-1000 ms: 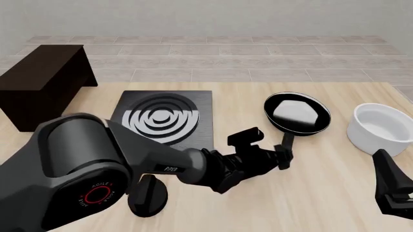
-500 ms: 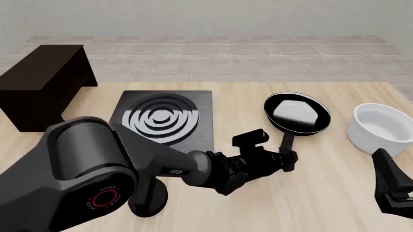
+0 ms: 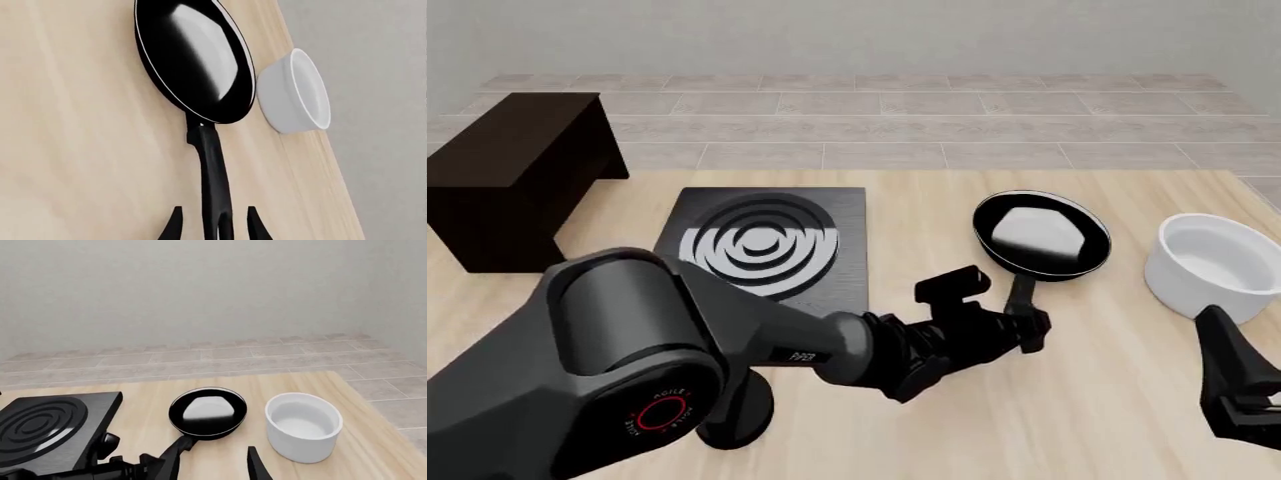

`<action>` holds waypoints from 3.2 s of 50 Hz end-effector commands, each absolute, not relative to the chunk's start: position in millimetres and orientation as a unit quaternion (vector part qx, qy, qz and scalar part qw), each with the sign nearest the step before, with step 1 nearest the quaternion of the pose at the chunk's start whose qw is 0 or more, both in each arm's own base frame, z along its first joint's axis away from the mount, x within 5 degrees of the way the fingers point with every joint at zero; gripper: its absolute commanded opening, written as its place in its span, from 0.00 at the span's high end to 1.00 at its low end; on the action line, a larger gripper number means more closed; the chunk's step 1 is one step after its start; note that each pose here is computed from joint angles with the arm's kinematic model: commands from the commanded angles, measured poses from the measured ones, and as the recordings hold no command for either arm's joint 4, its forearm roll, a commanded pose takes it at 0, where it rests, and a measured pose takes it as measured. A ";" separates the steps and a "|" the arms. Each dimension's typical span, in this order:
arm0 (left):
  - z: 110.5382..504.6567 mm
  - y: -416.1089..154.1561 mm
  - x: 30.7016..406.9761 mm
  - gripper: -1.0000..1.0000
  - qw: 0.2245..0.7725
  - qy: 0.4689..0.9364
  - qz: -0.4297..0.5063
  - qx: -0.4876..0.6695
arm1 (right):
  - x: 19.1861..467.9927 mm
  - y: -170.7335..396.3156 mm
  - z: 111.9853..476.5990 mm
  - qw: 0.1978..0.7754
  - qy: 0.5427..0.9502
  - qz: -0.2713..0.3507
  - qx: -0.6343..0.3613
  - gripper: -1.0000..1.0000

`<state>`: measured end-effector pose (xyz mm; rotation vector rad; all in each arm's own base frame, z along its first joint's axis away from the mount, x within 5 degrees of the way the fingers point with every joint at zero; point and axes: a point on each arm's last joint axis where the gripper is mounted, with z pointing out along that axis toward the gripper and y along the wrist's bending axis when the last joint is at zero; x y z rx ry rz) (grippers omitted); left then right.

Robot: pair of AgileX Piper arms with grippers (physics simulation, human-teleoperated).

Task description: Put the frying pan on top of the cabinet.

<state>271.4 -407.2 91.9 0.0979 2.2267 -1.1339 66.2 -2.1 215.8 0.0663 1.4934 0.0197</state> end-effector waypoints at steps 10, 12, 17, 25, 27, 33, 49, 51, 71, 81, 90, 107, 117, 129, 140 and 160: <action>74.2 -412.5 277.5 0.00 0.301 0.853 -0.426 0.020 | 67.3 -2.3 215.9 0.733 0.680 0.010 0.032 0.00; 74.4 -413.3 277.1 0.00 0.301 0.853 -0.427 0.020 | 67.3 -2.4 215.9 0.733 0.680 0.010 0.033 0.00; 72.9 -414.8 276.4 0.00 0.299 0.853 -0.428 0.020 | 67.0 -2.3 215.8 0.733 0.680 0.010 0.032 0.00; 68.1 -417.6 278.7 0.00 0.299 0.853 -0.427 0.018 | 67.5 -2.3 215.8 0.732 0.680 0.010 0.033 0.00; 66.6 -417.8 280.1 0.00 0.298 0.854 -0.426 0.016 | 67.4 -2.3 215.8 0.732 0.680 0.010 0.033 0.00; 63.2 -420.2 280.9 0.00 0.297 0.854 -0.426 0.016 | 67.3 -2.4 215.7 0.732 0.680 0.009 0.033 0.00; 63.8 -416.4 285.0 1.00 0.300 0.853 -0.426 0.012 | 66.7 -2.4 215.5 0.732 0.680 0.008 0.032 0.00; 62.0 -415.9 285.8 1.00 0.300 0.854 -0.425 0.010 | 66.9 -2.4 215.6 0.732 0.680 0.008 0.031 0.00; 69.5 -408.8 289.0 1.00 0.306 0.852 -0.425 0.007 | 66.2 -2.2 215.5 0.733 0.680 0.007 0.029 0.00; 85.6 -402.7 287.6 1.00 0.318 0.842 -0.436 0.009 | 66.3 -2.0 215.6 0.733 0.680 0.006 0.026 0.00; 95.6 -394.7 289.3 1.00 0.330 0.832 -0.446 0.003 | 66.9 -1.8 215.7 0.732 0.680 0.005 0.024 0.00; 132.3 -381.5 287.0 1.00 0.356 0.812 -0.462 0.009 | 66.7 -1.7 215.4 0.732 0.681 0.005 0.021 0.00; 156.9 -371.7 283.7 1.00 0.373 0.803 -0.465 0.019 | 65.9 -1.6 215.3 0.732 0.681 0.004 0.020 0.00; 207.8 -346.1 289.5 1.00 0.411 0.793 -0.448 0.037 | 66.8 -1.4 216.2 0.733 0.680 0.004 0.018 0.00; 258.1 -307.7 307.2 1.00 0.455 0.788 -0.413 0.039 | 66.0 -1.3 217.3 0.733 0.680 0.004 0.016 0.00; 304.3 -214.3 349.0 1.00 0.513 0.793 -0.327 -0.013 | 67.4 -1.0 217.5 0.732 0.681 0.002 0.013 0.00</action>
